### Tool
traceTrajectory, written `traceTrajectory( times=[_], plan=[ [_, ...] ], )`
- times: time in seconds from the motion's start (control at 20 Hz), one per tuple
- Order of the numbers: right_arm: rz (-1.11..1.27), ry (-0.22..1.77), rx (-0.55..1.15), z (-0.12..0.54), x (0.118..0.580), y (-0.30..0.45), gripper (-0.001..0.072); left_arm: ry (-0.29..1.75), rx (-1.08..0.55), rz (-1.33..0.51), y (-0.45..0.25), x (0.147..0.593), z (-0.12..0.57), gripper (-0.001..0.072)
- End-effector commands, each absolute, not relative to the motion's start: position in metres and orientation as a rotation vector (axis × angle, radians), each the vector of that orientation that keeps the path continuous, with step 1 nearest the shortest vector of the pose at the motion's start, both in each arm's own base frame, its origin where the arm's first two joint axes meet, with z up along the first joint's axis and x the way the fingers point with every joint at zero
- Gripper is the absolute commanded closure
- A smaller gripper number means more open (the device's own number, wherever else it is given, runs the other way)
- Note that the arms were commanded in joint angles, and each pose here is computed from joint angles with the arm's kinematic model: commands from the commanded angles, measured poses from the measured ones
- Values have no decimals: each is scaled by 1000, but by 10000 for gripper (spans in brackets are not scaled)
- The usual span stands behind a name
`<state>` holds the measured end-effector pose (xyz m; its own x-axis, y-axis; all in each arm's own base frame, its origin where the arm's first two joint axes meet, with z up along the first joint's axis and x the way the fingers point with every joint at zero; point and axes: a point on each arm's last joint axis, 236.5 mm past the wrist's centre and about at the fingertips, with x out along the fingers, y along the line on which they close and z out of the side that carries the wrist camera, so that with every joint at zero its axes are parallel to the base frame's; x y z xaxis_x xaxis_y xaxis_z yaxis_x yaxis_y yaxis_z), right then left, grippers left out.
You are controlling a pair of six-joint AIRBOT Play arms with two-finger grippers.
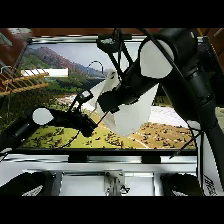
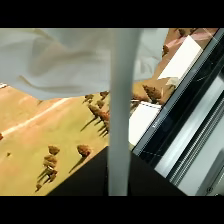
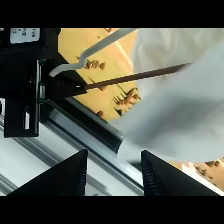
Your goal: Fold the shirts.
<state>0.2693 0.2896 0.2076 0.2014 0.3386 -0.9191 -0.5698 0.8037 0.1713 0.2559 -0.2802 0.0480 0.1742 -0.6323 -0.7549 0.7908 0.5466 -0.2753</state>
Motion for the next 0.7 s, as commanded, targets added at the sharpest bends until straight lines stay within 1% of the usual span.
traceTrajectory(
  times=[0.0,0.05,0.1,0.25,0.35,0.4,0.45,0.5,0.55,0.65],
  plan=[
    [551,1140,-256,219,285,267,242,952,208,-1025,-281,256,47,649],
    [477,1102,-275,228,294,246,164,952,208,-1025,-281,256,48,649],
    [391,1063,-276,239,302,221,123,951,208,-1026,-281,256,48,649],
    [173,955,-180,277,332,128,124,951,248,-1032,-276,253,51,649],
    [66,951,-87,282,349,65,125,978,355,-1034,-262,250,54,649],
    [48,956,-62,279,357,41,125,974,408,-1024,-255,253,59,649],
    [52,966,-83,274,366,17,126,963,445,-1012,-250,257,66,650],
    [82,986,-169,266,372,-1,125,951,470,-998,-245,263,74,649],
    [157,1013,-317,256,377,-13,125,939,495,-985,-239,268,82,650],
    [429,970,-529,243,391,7,125,926,518,-953,-226,279,96,650]
  ],
)
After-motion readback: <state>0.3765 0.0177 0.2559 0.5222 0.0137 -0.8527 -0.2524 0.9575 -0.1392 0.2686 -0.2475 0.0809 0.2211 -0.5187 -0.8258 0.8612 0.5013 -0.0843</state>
